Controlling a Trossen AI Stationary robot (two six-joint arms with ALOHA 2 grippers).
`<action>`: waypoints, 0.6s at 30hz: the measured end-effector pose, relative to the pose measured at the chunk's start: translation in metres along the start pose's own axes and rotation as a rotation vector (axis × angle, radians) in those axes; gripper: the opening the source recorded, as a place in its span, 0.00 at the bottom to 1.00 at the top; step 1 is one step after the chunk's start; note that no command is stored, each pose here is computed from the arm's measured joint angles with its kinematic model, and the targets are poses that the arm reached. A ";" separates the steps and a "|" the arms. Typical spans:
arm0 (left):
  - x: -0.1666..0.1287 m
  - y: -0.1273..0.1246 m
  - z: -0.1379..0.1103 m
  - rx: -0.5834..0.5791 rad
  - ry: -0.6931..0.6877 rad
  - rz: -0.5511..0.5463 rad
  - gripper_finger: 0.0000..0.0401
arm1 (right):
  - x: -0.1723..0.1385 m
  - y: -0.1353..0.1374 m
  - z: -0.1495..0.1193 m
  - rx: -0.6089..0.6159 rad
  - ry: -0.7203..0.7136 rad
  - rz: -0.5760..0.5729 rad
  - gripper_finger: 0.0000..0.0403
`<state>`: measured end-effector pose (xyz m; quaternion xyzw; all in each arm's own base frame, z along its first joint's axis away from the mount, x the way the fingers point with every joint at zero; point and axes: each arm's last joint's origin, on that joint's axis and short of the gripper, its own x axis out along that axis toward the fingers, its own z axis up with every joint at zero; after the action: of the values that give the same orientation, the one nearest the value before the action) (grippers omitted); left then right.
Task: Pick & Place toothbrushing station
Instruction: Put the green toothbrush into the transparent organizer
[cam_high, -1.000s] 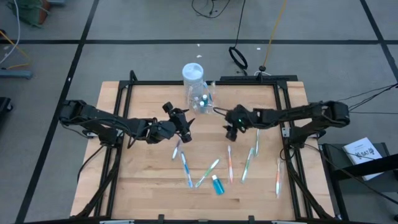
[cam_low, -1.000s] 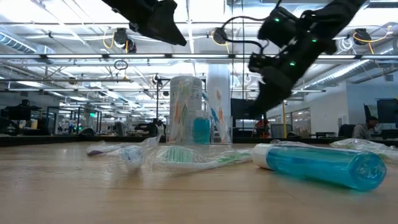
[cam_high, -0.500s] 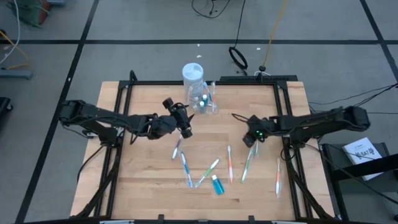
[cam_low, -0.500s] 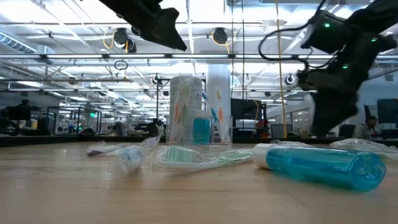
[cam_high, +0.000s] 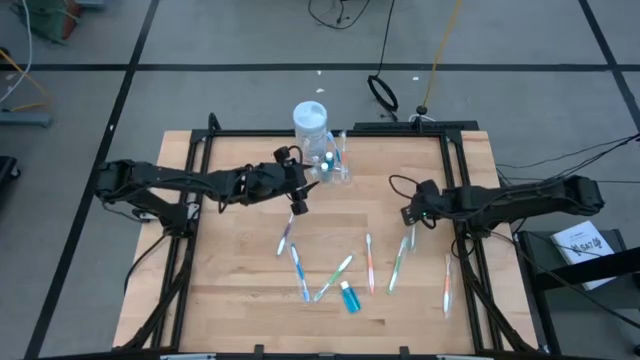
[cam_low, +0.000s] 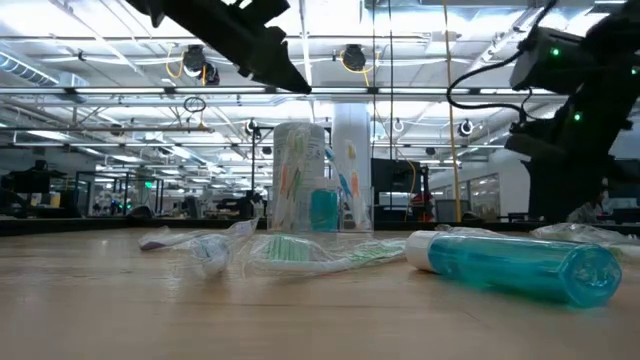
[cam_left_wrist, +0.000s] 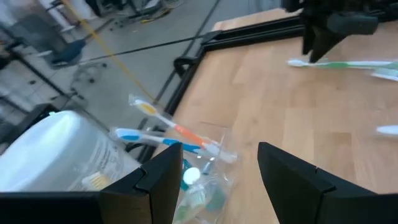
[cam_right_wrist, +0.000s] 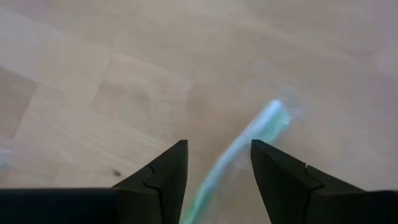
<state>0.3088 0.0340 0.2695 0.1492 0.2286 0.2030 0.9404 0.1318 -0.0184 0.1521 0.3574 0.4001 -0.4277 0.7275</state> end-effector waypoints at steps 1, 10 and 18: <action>0.001 0.002 0.000 0.006 -0.003 -0.015 0.53 | 0.004 0.000 -0.002 0.004 -0.007 0.021 0.41; 0.005 0.013 -0.004 0.005 0.008 0.003 0.53 | 0.040 -0.026 -0.028 -0.046 -0.035 0.025 0.41; 0.006 0.014 -0.004 0.029 0.009 0.005 0.53 | 0.044 -0.025 -0.025 -0.125 -0.190 0.032 0.41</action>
<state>0.3071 0.0494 0.2694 0.1625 0.2355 0.2029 0.9365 0.1162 -0.0211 0.0981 0.2753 0.3494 -0.4221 0.7899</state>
